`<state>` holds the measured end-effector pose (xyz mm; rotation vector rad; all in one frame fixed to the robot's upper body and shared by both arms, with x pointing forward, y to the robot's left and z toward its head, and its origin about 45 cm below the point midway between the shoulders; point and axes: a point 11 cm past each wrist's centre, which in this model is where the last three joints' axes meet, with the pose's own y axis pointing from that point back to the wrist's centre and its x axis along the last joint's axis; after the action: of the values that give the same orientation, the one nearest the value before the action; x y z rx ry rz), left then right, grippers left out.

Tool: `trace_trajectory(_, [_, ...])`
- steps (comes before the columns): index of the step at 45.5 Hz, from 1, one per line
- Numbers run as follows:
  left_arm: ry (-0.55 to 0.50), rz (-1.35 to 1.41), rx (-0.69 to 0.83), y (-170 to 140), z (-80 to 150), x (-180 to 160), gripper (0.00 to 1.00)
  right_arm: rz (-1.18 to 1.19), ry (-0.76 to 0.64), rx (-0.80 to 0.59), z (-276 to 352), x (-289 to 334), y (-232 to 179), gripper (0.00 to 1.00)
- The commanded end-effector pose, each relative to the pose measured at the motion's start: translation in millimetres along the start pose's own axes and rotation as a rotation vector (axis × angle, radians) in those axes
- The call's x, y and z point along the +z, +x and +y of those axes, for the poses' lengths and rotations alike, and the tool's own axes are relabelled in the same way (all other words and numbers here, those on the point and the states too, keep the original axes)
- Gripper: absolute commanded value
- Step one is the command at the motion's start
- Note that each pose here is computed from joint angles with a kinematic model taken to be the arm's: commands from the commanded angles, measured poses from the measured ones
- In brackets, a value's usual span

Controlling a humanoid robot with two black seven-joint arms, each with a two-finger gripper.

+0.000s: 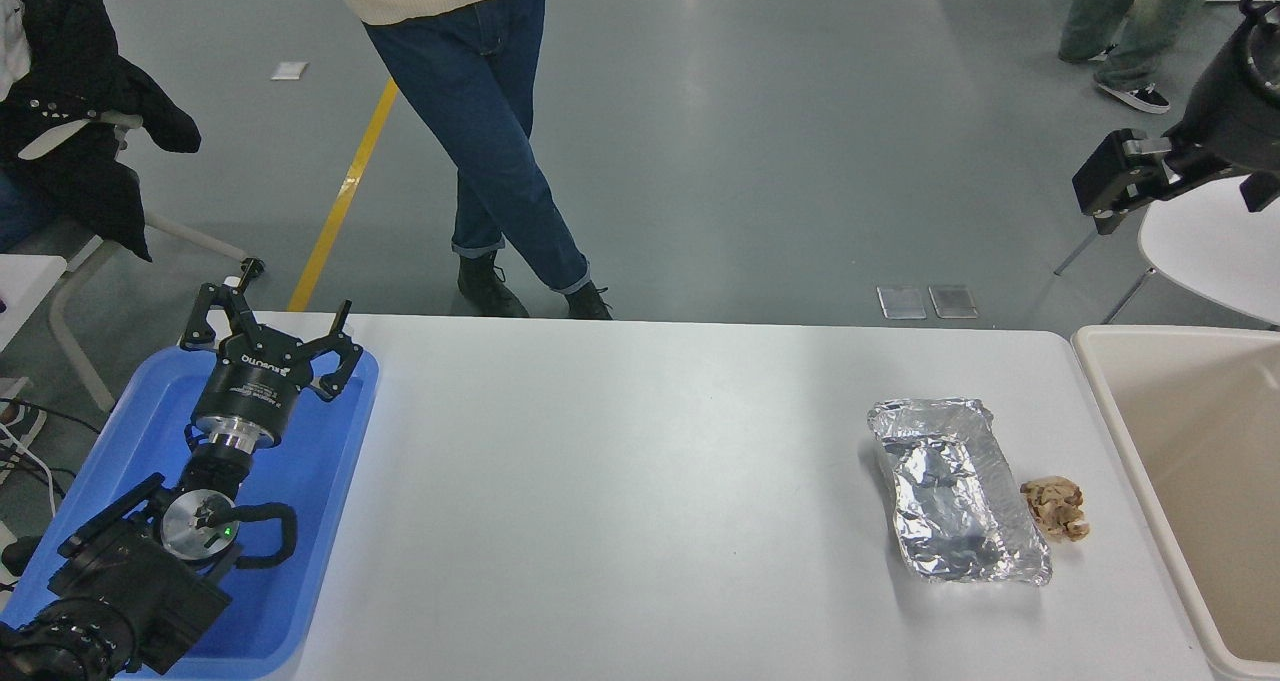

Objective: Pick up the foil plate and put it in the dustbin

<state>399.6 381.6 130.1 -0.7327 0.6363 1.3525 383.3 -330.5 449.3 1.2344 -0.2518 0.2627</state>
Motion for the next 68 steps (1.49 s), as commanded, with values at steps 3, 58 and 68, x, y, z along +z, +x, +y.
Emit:
trace_trajectory(3, [0.001, 0.000, 0.000, 0, 0, 0, 1.00, -0.001, 0.000, -0.002, -2, 0, 0, 1.00])
trace_trajectory(58, [-0.001, 0.000, 0.000, 0, 0, 0, 1.00, 0.001, 0.140, -0.204, -205, -28, -111, 1.00])
trace_trajectory(68, [-0.002, 0.001, 0.000, 0, 0, 0, 1.00, 0.016, 0.141, -0.207, -237, -32, -127, 1.00])
